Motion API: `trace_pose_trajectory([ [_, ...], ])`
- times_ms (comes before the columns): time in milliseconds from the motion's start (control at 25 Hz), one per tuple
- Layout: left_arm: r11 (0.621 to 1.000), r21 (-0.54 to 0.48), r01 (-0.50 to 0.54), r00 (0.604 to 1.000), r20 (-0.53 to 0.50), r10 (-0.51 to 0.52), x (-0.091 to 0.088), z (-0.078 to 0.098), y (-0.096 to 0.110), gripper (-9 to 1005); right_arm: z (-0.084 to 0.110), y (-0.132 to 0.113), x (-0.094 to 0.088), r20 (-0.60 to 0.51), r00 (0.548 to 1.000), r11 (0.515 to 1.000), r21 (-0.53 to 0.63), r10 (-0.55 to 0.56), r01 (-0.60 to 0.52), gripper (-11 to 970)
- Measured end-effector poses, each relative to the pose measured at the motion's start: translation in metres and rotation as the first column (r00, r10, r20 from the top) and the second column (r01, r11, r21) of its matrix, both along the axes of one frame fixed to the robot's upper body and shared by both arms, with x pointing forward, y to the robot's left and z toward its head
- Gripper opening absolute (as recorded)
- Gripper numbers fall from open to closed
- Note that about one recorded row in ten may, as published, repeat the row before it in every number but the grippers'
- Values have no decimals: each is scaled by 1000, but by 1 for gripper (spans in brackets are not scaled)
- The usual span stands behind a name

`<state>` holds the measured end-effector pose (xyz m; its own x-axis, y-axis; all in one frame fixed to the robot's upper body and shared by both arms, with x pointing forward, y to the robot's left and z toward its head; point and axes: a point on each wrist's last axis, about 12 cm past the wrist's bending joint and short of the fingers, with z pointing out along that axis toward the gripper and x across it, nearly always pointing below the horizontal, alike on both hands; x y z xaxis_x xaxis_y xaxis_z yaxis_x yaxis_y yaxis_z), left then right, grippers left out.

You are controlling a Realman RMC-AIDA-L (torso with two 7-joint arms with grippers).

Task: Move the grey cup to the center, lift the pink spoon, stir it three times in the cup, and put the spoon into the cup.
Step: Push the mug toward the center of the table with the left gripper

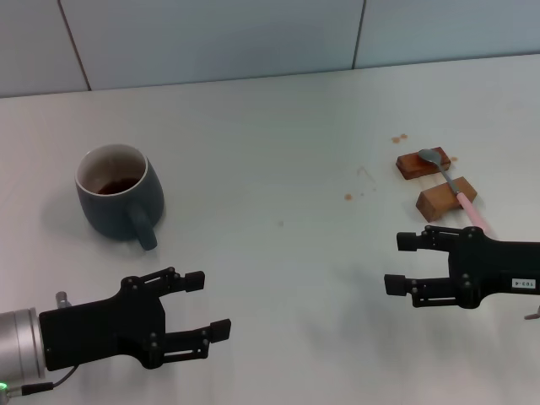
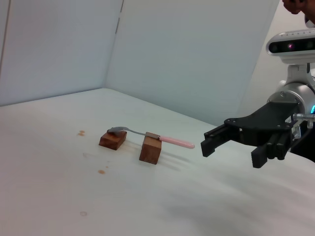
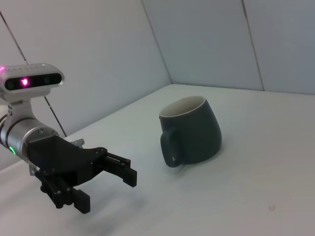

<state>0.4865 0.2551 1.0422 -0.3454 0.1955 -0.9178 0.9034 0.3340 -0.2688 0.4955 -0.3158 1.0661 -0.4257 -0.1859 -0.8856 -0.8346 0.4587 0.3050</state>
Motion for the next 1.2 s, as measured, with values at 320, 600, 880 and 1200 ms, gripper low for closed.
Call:
trace_pose_trajectory([
  [320,1000,-3,1,1000,-1,-1,0,0,0,801,-1,-1,0,-1,1000,1000,-3,-4,4,837],
  [600,937,-184,-297,928,175,328,8,26,54,761,-1,-1,0,-2,1000,1000,-3,-5,5,833],
  [880,682,-279,-676,579,370,726,8,12,102,591,-2,-1,-2,-8,1000,1000,0,-7,7,830],
  [1200,612,-119,-782,402,654,641,12,-17,79,259,-3,0,-2,-10,1000,1000,10,-8,8,825],
])
